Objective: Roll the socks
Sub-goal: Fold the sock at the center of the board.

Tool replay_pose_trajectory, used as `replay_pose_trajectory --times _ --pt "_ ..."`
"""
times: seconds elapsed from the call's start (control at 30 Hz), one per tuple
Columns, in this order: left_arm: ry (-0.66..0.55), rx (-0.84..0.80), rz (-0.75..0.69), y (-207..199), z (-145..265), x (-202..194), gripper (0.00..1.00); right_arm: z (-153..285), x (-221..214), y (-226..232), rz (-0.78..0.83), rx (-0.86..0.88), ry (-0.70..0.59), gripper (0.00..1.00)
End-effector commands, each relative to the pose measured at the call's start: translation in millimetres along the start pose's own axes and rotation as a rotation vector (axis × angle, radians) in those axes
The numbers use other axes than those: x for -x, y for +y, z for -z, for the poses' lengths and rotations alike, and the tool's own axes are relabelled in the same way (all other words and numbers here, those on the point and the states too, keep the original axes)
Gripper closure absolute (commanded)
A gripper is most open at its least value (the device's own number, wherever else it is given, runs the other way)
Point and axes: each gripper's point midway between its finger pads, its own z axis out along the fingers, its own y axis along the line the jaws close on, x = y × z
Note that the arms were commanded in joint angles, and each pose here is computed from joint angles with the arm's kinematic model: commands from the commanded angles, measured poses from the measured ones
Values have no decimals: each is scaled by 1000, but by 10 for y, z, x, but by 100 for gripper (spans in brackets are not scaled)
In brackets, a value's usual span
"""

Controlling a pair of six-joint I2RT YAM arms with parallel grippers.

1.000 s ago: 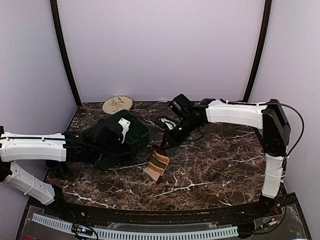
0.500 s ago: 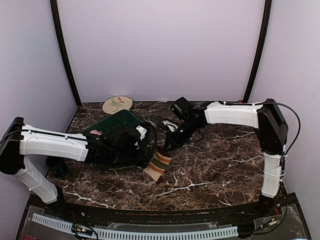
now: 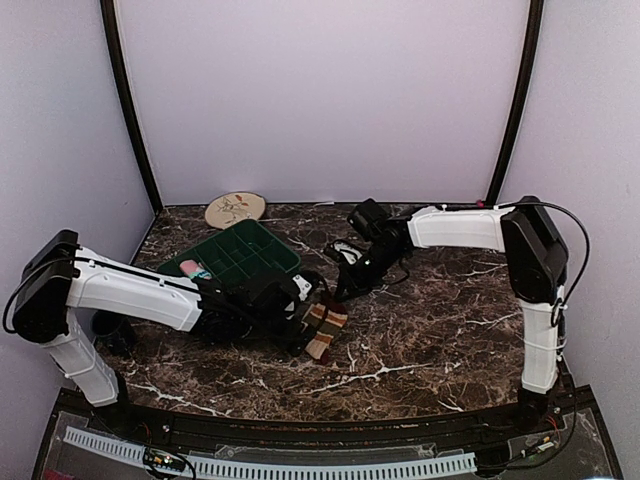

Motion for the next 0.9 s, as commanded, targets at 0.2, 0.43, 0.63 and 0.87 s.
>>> replay_pose_trajectory --times 0.2,0.43,0.63,0.87 --pt "120 130 -27 102 -278 -197 6 -74 23 -39 18 13 7 99" --pt "197 185 -4 180 -331 -406 6 -105 81 -165 9 -16 -1 95" --pt "237 199 44 225 -290 -570 6 -102 168 -466 -46 -82 -42 79" --pt "248 175 79 157 -310 -549 6 214 424 -473 -65 -100 -194 60"
